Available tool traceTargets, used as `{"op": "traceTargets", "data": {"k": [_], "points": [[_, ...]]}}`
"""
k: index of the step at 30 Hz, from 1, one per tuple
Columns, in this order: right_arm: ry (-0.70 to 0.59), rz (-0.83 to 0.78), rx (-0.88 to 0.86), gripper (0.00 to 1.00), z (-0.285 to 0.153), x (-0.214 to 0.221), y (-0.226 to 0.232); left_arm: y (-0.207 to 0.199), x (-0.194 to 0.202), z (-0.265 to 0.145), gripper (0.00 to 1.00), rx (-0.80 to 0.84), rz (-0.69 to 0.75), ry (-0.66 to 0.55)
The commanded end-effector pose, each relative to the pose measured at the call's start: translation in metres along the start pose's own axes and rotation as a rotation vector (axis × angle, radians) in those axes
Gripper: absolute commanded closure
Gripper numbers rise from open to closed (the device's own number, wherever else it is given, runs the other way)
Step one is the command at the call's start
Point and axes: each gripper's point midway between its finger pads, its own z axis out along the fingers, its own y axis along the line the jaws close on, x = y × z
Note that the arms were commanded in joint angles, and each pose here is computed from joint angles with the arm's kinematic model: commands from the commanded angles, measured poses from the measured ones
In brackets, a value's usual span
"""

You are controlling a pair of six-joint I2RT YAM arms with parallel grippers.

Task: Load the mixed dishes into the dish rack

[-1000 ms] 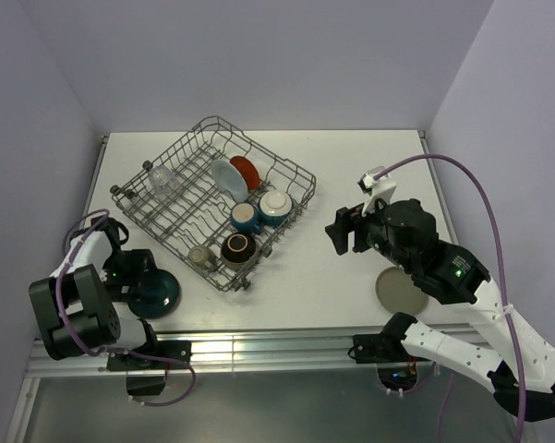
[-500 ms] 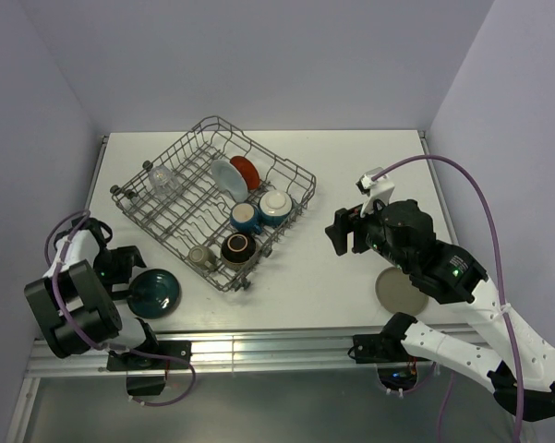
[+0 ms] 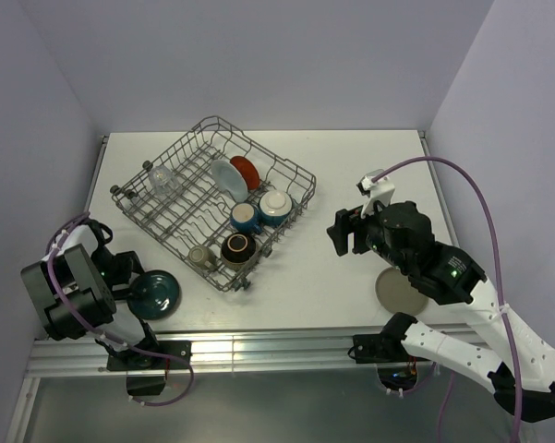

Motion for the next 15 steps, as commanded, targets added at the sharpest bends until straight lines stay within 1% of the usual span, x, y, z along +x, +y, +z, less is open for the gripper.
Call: {"op": "traceTargets", "data": {"k": [1, 2, 3, 5, 6, 8, 9, 13, 15], "points": [[-0.055, 0.018, 0.020, 0.21, -0.002, -0.011, -0.004, -0.001, -0.014, -0.002, 0.21, -0.027, -0.009, -0.062], [-0.056, 0.015, 0.021, 0.21, -0.003, -0.013, -0.004, 0.000, -0.015, -0.003, 0.25, -0.032, -0.009, -0.069], [-0.064, 0.016, 0.021, 0.21, -0.003, -0.016, -0.004, 0.001, -0.017, -0.003, 0.34, -0.037, -0.010, -0.080], [-0.074, 0.013, 0.019, 0.21, -0.003, -0.019, -0.003, 0.000, -0.019, -0.003, 0.46, -0.023, -0.010, -0.094], [-0.077, 0.007, 0.019, 0.21, -0.003, -0.021, -0.003, 0.001, -0.019, -0.001, 0.64, -0.022, -0.010, -0.090], [-0.079, -0.003, 0.016, 0.21, -0.001, -0.023, -0.002, -0.003, -0.016, 0.002, 0.84, -0.010, -0.006, -0.070], [-0.078, -0.006, 0.016, 0.21, 0.000, -0.024, -0.002, -0.002, -0.014, 0.005, 1.00, -0.020, -0.006, -0.060], [-0.072, -0.026, 0.013, 0.21, 0.005, -0.029, 0.001, -0.010, -0.014, 0.004, 1.00, 0.004, 0.013, -0.054], [-0.073, -0.033, 0.001, 0.21, 0.005, -0.034, 0.004, -0.020, -0.017, -0.008, 1.00, 0.045, 0.036, -0.064]]}}
